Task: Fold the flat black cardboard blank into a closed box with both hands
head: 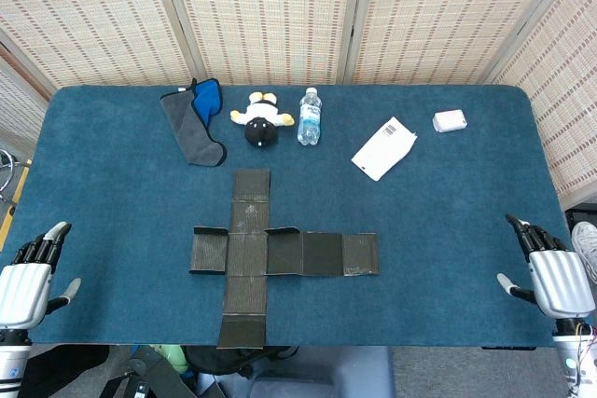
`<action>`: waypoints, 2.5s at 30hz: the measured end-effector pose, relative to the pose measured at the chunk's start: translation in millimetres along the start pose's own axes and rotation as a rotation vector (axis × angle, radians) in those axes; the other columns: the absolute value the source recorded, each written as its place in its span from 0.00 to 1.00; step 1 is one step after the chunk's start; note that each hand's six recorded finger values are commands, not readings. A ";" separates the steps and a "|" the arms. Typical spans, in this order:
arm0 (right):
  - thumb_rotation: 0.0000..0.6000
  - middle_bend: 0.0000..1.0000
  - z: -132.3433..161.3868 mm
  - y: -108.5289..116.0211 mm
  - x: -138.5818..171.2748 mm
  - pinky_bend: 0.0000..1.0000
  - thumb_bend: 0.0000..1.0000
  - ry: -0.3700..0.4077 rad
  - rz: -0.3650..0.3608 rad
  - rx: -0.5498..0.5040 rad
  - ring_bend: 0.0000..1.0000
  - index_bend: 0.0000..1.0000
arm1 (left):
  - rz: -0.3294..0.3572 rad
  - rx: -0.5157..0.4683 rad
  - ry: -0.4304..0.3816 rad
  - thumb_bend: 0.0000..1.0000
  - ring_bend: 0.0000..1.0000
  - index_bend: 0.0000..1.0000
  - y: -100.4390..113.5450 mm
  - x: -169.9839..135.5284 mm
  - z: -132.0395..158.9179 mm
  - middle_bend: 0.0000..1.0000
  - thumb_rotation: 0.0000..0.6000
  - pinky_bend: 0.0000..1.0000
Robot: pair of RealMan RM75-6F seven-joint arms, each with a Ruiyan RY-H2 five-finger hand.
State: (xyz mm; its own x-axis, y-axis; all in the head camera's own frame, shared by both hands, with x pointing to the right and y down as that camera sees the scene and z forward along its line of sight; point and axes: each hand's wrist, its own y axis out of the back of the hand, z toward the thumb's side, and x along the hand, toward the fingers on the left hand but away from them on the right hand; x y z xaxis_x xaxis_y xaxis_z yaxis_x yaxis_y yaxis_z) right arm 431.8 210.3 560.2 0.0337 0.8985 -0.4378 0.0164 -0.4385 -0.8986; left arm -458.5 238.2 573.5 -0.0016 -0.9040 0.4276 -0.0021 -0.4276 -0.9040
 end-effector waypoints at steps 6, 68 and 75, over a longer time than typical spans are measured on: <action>1.00 0.19 6.6 4.2 -0.2 0.34 0.14 0.019 -0.001 -0.013 0.26 0.08 | 0.003 0.000 -0.002 0.22 0.14 0.00 1.5 0.5 -0.5 0.03 1.00 0.21; 1.00 0.11 268.2 -107.5 -75.9 1.00 0.00 0.263 0.461 0.192 0.81 0.01 | -0.024 -0.025 -0.062 0.22 0.15 0.00 -7.2 -3.3 2.6 0.03 1.00 0.21; 1.00 0.11 291.5 -118.0 -86.6 1.00 0.00 0.251 0.484 0.202 0.81 0.01 | -0.024 -0.025 -0.058 0.22 0.15 0.00 -8.3 -2.6 -0.8 0.03 1.00 0.21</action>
State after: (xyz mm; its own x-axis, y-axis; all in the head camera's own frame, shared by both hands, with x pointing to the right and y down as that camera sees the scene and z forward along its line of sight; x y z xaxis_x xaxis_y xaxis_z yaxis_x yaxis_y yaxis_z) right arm 135.6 190.9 695.6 0.2263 0.5528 -0.8020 -0.2499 -0.7628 -0.5964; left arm -459.3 244.1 579.8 0.0571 -0.8924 0.4477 -0.0259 -0.4496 -0.8928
